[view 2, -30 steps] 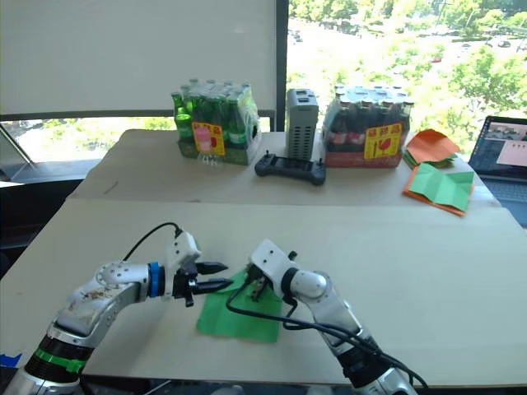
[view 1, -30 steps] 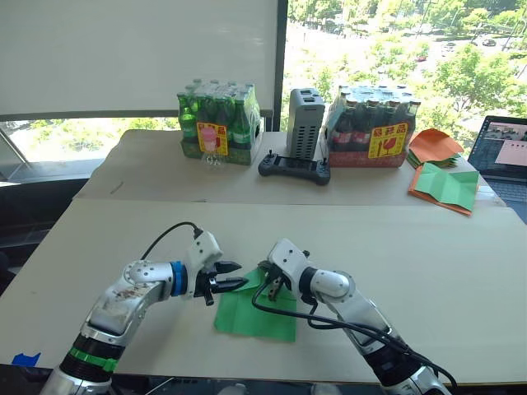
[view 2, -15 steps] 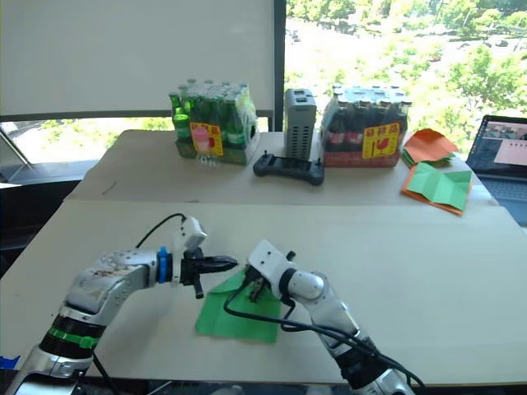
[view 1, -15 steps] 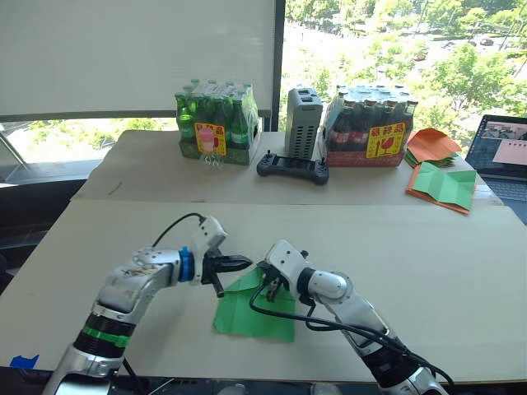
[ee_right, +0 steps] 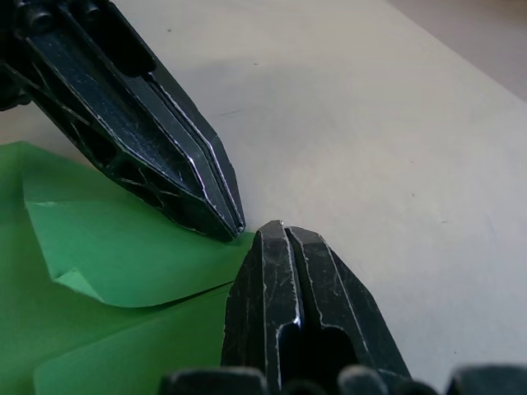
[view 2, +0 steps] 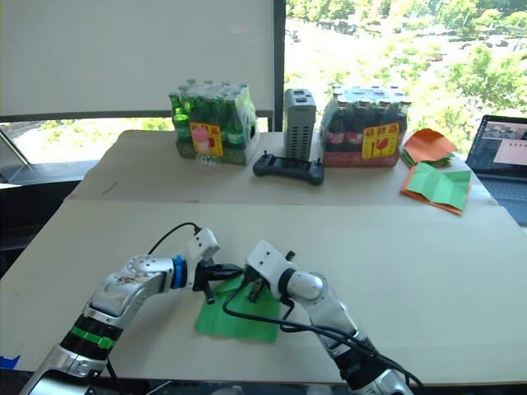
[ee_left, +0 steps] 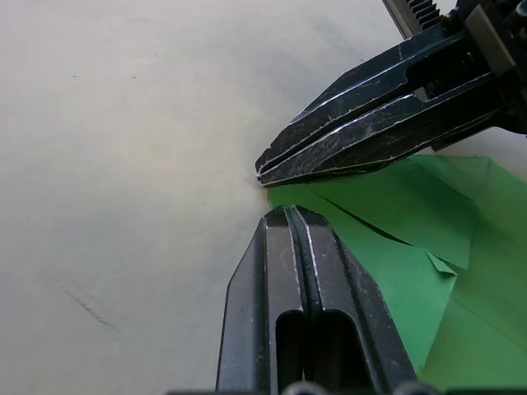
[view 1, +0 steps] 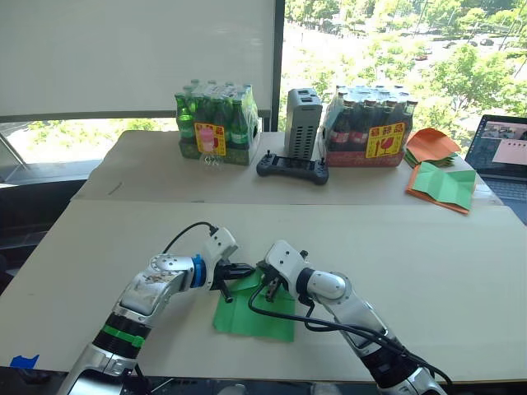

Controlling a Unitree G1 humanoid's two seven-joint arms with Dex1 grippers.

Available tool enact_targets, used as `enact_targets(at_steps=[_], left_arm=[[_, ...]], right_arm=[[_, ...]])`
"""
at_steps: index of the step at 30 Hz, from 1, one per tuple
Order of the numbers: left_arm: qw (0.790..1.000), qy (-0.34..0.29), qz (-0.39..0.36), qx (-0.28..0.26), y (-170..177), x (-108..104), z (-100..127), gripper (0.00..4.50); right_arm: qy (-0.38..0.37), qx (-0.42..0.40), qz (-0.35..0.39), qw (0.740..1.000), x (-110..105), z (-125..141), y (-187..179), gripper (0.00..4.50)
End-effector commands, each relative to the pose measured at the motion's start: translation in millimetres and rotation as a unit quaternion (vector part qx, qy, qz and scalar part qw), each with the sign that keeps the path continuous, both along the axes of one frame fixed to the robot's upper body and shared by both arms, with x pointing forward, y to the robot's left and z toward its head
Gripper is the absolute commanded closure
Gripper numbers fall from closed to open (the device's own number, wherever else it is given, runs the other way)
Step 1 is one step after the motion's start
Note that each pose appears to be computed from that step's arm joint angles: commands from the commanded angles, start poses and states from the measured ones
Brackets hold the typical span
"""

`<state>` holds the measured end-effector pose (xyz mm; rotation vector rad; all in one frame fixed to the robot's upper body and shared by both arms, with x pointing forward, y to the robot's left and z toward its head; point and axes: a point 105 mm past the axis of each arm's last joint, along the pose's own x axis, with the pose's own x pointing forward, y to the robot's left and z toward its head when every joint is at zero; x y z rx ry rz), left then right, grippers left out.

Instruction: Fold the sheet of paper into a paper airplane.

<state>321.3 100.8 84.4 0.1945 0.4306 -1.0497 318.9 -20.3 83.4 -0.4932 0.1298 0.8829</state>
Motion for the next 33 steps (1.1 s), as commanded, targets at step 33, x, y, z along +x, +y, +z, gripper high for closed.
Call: enact_targets(at_steps=[33], left_arm=[[0.992,0.038,0.015,0.116,60,-55,-40,4.44]], right_arm=[[0.007,-0.002,0.005,1.0,0,-2,4,4.5]])
